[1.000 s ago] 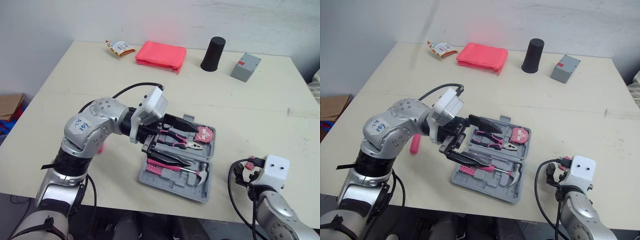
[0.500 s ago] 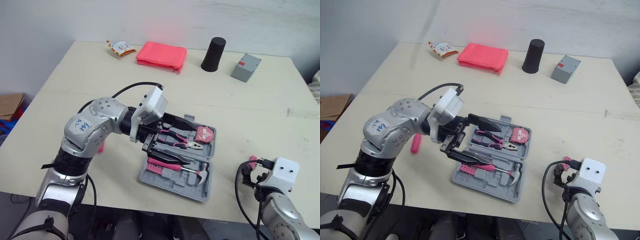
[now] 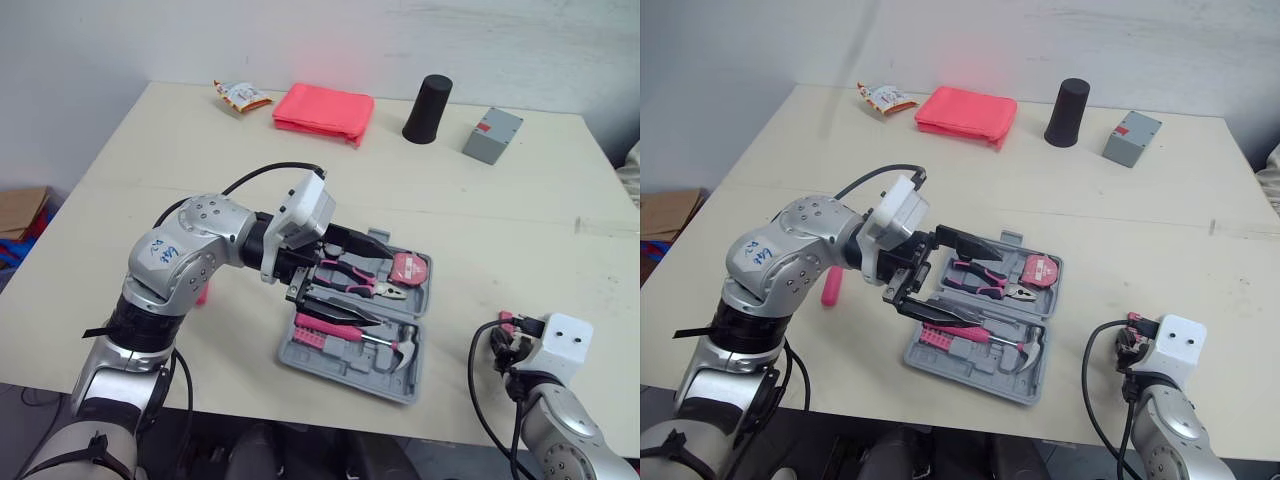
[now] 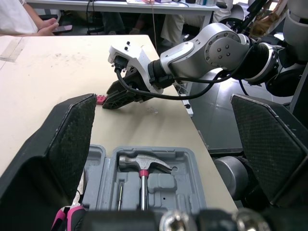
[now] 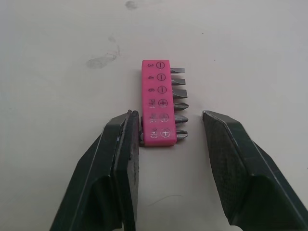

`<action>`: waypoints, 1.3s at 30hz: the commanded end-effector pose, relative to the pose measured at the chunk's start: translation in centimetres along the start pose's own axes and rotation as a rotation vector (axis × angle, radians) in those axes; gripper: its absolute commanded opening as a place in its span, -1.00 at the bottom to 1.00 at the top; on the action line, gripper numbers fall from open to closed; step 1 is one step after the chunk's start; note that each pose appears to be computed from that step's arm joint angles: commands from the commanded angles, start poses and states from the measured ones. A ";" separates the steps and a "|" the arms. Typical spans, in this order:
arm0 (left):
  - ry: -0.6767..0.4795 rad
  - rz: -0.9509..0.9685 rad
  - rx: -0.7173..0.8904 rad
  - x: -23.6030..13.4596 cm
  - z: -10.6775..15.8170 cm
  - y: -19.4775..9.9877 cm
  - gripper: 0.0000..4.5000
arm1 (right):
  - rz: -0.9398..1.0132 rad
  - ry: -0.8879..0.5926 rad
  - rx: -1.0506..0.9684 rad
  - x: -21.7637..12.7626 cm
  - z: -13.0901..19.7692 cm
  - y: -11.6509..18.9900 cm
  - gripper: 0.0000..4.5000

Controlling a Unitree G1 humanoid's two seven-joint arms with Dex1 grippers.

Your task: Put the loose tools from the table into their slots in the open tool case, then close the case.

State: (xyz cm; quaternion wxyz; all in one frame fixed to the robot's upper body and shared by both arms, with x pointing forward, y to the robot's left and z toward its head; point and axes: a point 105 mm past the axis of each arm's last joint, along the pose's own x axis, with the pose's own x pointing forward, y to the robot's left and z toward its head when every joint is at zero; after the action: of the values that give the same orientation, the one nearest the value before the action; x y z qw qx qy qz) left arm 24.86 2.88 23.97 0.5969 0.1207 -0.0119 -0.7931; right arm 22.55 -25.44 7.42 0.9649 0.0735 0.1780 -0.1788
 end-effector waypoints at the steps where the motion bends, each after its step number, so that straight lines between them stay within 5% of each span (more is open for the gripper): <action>1: -0.007 0.008 0.039 -0.1 0.5 -0.2 1.00 | -0.013 0.018 0.029 0.2 -0.5 -0.4 -0.12; 5: -0.009 0.017 0.043 -0.2 0.5 -0.1 1.00 | -0.018 -0.004 0.015 0.3 -0.1 -0.4 -0.68; 8: -0.004 0.043 0.038 -0.4 0.3 0.2 1.00 | 0.027 -0.067 -0.109 0.2 1.2 0.0 -0.68; 13: 0.022 0.088 0.007 -1.4 -0.6 0.3 1.00 | 0.419 -0.193 -0.327 -2.6 4.3 5.7 -0.68; 17: 0.165 0.113 -0.035 -3.6 -4.2 -1.2 1.00 | 0.939 -0.090 -0.522 -7.0 4.3 9.8 -0.68; 20: 0.260 0.100 -0.046 -4.5 -6.3 -2.6 1.00 | 1.129 0.058 -0.615 -8.2 3.7 10.6 -0.68; 28: 0.397 0.114 -0.031 -5.0 -9.6 -4.3 1.00 | 1.297 0.227 -0.747 -8.2 2.0 13.7 -0.68; 39: 0.396 0.149 -0.017 -4.5 -9.4 -4.0 1.00 | 1.322 0.294 -0.835 -7.6 0.2 14.9 -0.68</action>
State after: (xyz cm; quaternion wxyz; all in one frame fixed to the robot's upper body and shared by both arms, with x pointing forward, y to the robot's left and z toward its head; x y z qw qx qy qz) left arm 24.50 10.09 14.17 0.6517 0.2562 0.1234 -0.7032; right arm 21.23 -9.58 11.27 0.7812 -0.1744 0.2906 0.5243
